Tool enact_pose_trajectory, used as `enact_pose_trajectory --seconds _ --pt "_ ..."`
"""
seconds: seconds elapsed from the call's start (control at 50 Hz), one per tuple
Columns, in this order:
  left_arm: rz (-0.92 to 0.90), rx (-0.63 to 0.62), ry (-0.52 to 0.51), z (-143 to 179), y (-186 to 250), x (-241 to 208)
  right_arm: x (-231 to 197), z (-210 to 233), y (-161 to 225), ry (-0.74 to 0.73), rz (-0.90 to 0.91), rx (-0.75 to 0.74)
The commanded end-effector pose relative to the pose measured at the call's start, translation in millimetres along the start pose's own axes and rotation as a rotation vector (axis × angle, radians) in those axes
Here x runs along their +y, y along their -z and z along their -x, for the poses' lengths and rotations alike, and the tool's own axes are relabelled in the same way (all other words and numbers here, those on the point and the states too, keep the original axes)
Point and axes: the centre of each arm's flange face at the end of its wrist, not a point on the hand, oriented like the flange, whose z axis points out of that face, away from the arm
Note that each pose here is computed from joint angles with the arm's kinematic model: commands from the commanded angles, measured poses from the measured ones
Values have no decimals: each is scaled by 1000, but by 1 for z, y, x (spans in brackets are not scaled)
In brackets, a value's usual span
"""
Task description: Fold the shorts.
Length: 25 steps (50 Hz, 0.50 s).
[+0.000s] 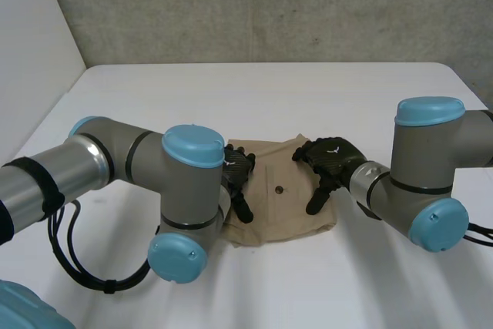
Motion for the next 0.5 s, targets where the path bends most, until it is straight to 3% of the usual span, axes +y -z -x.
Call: enact_pose_trajectory --seconds 0.02,0.18,0.24,0.28,0.36,0.5 --pt "-14 -16 20 9 1 -7 -15 -7 5 -2 -40 21" --pt "-200 -104 93 56 50 -80 -95 -24 59 -24 -281 106" --pt "-293 -177 163 93 80 -111 -116 -34 77 -64 -344 168" --pt "-338 -221 220 118 101 -125 -132 -55 96 -110 -387 285" --pt "-325 -268 277 150 132 -133 -138 -84 121 -147 -350 424" --pt "-282 -197 339 161 165 -133 -135 -85 137 -175 -239 415"
